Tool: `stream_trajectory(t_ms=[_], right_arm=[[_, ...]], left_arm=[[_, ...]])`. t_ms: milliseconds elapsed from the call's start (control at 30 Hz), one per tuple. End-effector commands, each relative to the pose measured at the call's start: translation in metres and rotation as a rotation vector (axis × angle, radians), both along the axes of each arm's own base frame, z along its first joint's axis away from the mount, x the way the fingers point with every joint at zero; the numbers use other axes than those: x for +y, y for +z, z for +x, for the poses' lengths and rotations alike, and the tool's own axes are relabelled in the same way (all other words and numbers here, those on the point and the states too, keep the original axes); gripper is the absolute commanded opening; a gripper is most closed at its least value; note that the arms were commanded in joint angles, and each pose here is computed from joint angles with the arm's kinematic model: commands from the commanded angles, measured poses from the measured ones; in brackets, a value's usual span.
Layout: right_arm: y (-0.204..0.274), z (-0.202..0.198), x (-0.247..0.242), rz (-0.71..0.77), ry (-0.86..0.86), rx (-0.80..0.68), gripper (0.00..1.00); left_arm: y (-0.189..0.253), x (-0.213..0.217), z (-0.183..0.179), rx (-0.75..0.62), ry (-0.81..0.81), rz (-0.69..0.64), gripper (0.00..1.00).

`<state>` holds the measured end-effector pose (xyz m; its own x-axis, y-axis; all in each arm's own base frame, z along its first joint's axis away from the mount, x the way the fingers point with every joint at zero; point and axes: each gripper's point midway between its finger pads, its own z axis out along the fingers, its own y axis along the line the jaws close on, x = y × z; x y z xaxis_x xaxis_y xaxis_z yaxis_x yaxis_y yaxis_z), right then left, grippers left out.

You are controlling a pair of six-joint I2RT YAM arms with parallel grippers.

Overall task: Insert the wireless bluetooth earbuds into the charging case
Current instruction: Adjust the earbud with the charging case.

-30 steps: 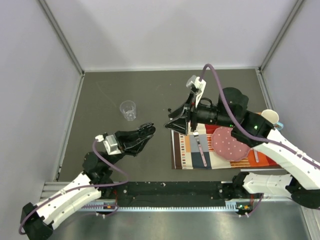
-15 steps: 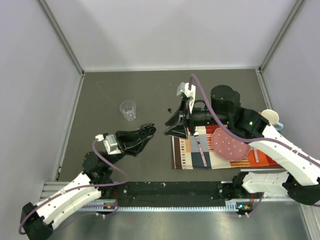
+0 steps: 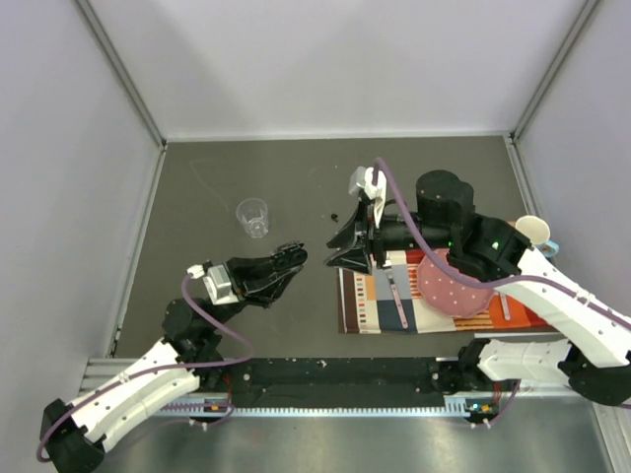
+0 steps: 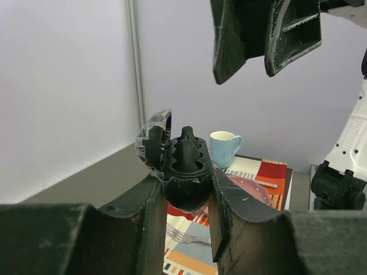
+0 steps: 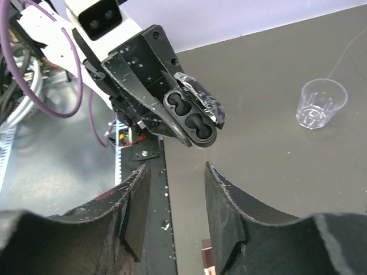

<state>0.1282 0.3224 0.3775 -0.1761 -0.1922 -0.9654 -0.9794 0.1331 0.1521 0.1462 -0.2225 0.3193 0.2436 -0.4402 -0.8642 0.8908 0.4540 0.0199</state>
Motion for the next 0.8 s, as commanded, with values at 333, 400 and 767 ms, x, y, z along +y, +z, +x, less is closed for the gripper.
stream_trajectory(t_ms=[333,400,767], right_arm=[[0.016,-0.022,0.016,0.033,0.069,-0.058,0.33],[0.014,-0.026,0.020,0.025,0.086,-0.051,0.28],[0.010,-0.025,0.038,0.002,0.125,-0.125,0.26]], left_arm=[[0.030,0.008,-0.008,-0.079,0.005,-0.059,0.00],[0.029,0.007,-0.008,-0.077,0.005,-0.057,0.00],[0.024,0.001,-0.008,-0.067,-0.018,-0.026,0.00]])
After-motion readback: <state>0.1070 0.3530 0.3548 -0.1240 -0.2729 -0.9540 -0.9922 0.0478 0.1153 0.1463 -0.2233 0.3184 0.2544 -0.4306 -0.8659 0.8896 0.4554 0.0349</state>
